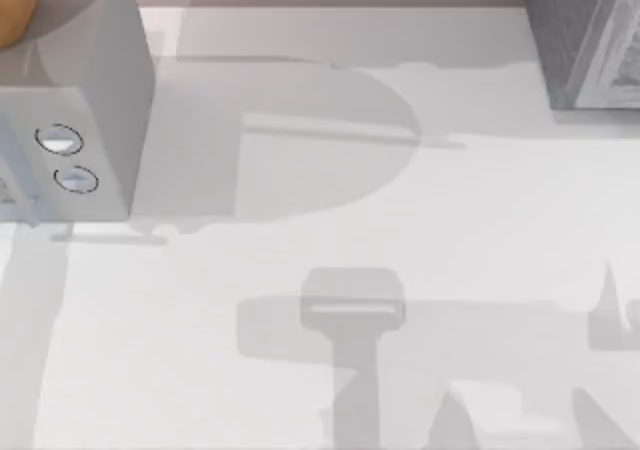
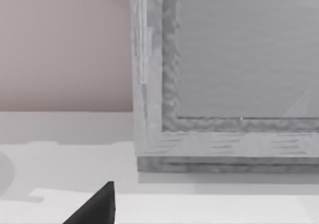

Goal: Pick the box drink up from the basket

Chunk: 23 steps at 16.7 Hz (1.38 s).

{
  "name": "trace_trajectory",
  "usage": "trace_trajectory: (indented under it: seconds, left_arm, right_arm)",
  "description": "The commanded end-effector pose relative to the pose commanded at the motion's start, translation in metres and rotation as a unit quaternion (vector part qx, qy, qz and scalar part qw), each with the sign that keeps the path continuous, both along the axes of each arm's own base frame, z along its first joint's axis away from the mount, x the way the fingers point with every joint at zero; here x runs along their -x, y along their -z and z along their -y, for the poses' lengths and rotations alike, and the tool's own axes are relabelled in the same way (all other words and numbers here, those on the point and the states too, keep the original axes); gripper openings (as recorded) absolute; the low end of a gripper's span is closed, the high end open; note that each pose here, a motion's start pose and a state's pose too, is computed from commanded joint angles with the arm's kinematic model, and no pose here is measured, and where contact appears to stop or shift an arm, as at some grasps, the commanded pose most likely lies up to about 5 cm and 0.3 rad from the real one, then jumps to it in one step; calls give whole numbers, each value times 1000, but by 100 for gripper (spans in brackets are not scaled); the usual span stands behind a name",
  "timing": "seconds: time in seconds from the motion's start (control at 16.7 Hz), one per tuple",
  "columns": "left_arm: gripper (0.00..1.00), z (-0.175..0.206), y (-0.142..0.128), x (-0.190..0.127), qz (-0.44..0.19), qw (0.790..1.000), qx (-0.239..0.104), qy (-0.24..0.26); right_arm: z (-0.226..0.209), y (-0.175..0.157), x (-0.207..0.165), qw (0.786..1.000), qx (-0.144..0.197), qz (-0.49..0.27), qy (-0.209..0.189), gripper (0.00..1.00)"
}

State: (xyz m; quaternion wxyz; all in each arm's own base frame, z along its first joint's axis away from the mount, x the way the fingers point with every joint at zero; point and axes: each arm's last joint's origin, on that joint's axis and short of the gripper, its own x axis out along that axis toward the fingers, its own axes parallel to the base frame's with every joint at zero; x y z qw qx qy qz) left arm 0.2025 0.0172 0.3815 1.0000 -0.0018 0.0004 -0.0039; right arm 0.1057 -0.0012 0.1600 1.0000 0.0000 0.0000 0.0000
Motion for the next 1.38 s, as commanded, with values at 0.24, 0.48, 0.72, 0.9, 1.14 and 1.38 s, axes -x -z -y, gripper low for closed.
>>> trace_trajectory:
  seconds: [0.24, 0.48, 0.72, 0.9, 1.14, 1.38]
  left_arm:
    - [0, 11, 76, 60, -1, 1000, -1, -1]
    - [0, 16, 157, 90, -1, 1000, -2, -2]
    - [0, 18, 210, 97, 0, 1000, -2, -3]
    - [0, 18, 222, 97, 0, 1000, -2, -4]
    - [0, 18, 222, 97, -2, 1000, -3, -5]
    - [0, 21, 223, 93, -7, 1000, -4, -13]
  right_arm:
    - [0, 0, 0, 1000, 0, 0, 0, 100]
    - [0, 0, 0, 1000, 0, 0, 0, 100]
    - [0, 0, 0, 1000, 0, 0, 0, 100]
    - [0, 0, 0, 1000, 0, 0, 0, 100]
    - [0, 0, 0, 1000, 0, 0, 0, 100]
    - [0, 0, 0, 1000, 0, 0, 0, 100]
